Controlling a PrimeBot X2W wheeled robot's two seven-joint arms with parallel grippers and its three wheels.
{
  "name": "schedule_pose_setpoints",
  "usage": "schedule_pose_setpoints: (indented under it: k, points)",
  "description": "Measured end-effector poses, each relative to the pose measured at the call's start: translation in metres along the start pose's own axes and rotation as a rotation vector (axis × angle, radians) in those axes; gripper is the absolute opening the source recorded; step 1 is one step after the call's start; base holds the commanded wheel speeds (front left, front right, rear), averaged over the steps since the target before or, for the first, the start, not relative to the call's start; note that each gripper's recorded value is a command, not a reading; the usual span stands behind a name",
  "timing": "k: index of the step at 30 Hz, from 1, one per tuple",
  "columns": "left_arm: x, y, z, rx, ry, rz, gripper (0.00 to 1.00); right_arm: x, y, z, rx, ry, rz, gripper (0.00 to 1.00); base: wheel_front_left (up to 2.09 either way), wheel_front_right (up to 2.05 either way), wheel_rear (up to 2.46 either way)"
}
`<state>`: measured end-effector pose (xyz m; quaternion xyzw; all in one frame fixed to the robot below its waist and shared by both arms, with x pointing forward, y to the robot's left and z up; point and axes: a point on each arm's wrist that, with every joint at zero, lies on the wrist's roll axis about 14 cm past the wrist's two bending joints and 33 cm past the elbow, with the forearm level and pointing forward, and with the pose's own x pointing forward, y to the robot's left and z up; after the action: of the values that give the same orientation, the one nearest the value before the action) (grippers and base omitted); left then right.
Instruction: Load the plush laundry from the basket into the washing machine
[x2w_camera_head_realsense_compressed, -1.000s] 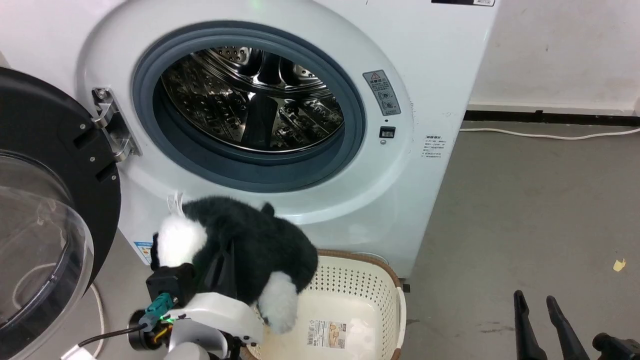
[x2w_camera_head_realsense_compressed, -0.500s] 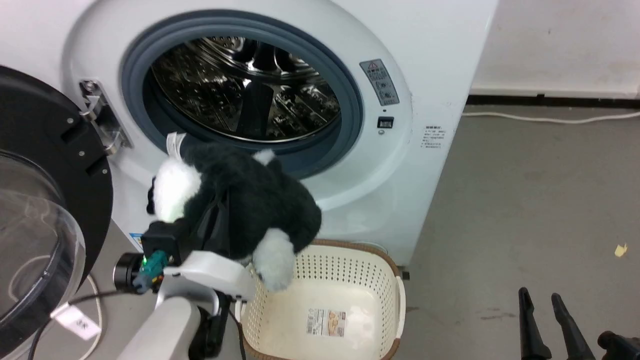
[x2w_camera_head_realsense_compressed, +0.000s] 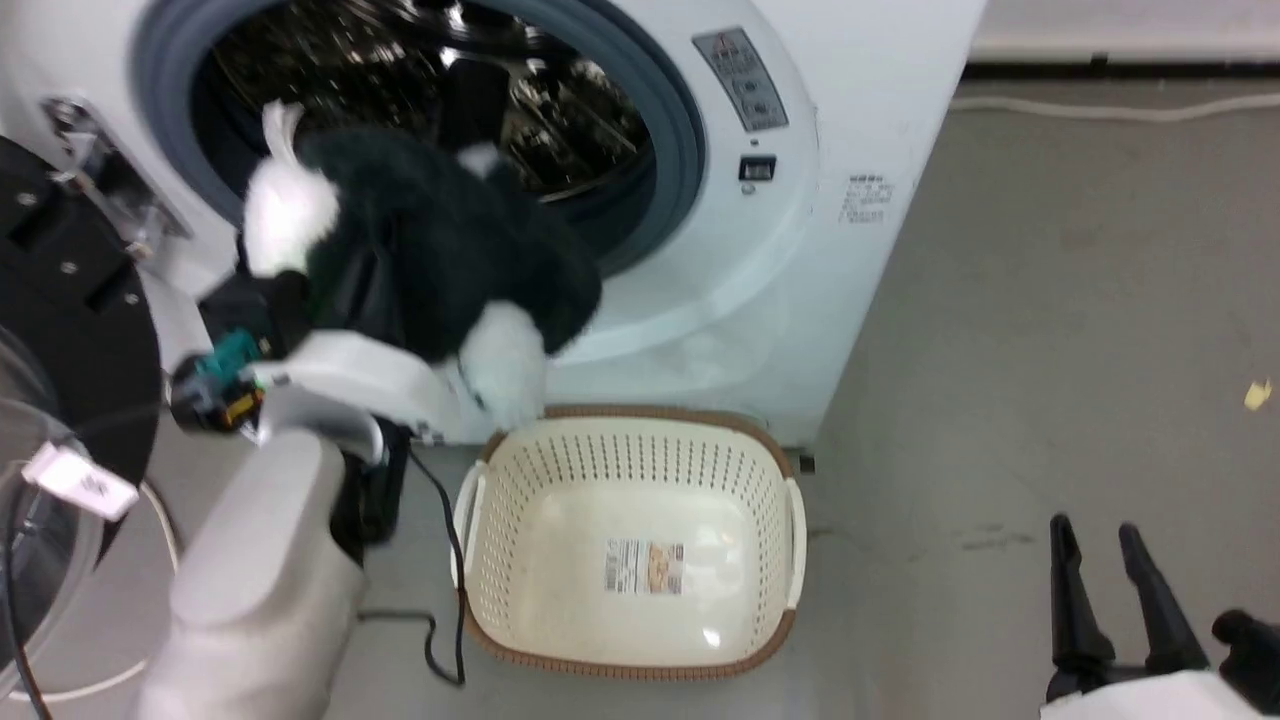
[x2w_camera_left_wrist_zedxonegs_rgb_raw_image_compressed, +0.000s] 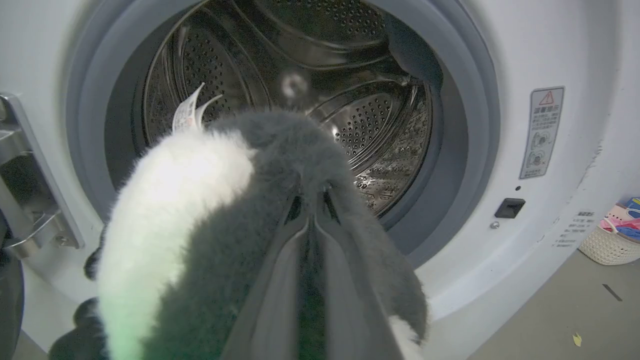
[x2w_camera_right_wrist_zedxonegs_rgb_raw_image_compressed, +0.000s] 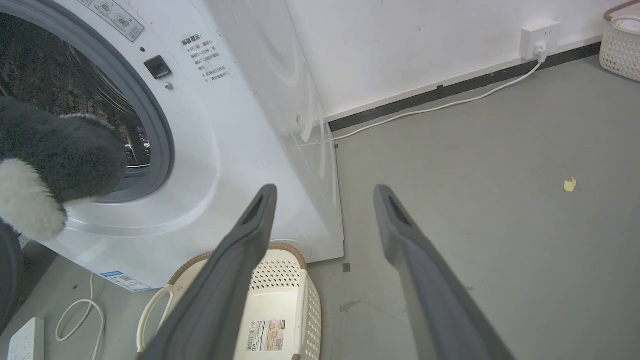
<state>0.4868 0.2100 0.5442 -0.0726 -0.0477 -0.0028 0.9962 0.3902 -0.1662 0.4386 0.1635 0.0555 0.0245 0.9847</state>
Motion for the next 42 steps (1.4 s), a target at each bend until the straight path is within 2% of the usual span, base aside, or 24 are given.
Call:
schedule_pose_setpoints:
  k: [14, 30, 42]
  points:
    - [0.100, 0.004, -0.020, 0.031, 0.031, -0.044, 0.00, 0.037, -0.019, -0.020, -0.028, 0.049, -0.037, 1.00, 0.00, 0.00, 0.00]
    - [0.199, 0.029, -0.039, 0.065, -0.028, 0.021, 0.00, 0.054, -0.057, -0.066, -0.060, 0.156, -0.120, 1.00, 0.00, 0.00, 0.00]
    - [0.233, 0.039, -0.073, 0.063, -0.014, 0.043, 0.00, 0.055, -0.075, -0.093, -0.081, 0.225, -0.151, 1.00, 0.00, 0.00, 0.00]
